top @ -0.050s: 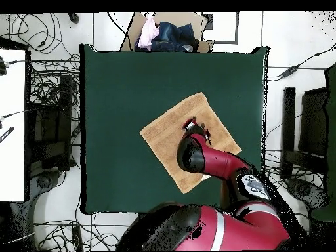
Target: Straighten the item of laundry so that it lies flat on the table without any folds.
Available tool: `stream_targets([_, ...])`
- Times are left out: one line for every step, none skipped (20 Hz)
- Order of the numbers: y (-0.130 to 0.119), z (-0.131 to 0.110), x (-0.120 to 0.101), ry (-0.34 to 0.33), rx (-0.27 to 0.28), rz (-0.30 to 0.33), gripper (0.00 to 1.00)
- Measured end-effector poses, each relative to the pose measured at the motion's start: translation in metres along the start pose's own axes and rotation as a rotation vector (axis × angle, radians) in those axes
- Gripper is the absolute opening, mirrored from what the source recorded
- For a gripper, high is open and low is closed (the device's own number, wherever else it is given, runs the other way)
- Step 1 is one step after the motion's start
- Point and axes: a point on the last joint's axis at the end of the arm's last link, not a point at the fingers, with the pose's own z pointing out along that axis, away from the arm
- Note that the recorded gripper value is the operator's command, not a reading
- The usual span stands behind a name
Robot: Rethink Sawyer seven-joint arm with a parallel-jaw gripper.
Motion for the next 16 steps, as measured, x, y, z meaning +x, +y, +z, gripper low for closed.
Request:
stream_targets([0.000,0.000,0.000,0.000,0.000,0.000,0.00])
stream_targets([0.000,0.001,-0.003,0.002,0.002,0.000,0.00])
stream_targets([0.001,0.002,-0.004,0.005,0.004,0.000,0.00])
stream_targets([0.001,0.002,-0.005,0.009,0.006,0.000,0.00])
stream_targets([0.001,0.002,-0.006,0.012,0.008,-0.001,0.00])
stream_targets([0.001,0.003,-0.007,0.015,0.010,-0.001,0.00])
stream_targets([0.001,0.003,-0.008,0.017,0.011,-0.001,0.00])
stream_targets([0.001,0.003,-0.008,0.018,0.012,-0.001,0.00])
stream_targets([0.001,0.003,-0.009,0.019,0.013,-0.001,0.00])
stream_targets([0.002,0.004,-0.010,0.020,0.012,-0.001,0.00])
stream_targets([0.003,0.004,-0.011,0.021,0.012,-0.001,0.00])
stream_targets([0.004,0.004,-0.012,0.021,0.009,0.000,0.00])
stream_targets([0.006,0.005,-0.013,0.021,0.005,0.001,0.00])
stream_targets([0.008,0.005,-0.014,0.021,0.002,0.001,0.00])
stream_targets([0.011,0.005,-0.014,0.021,-0.003,0.001,0.00])
stream_targets([0.015,0.006,-0.016,0.022,-0.008,0.001,0.00])
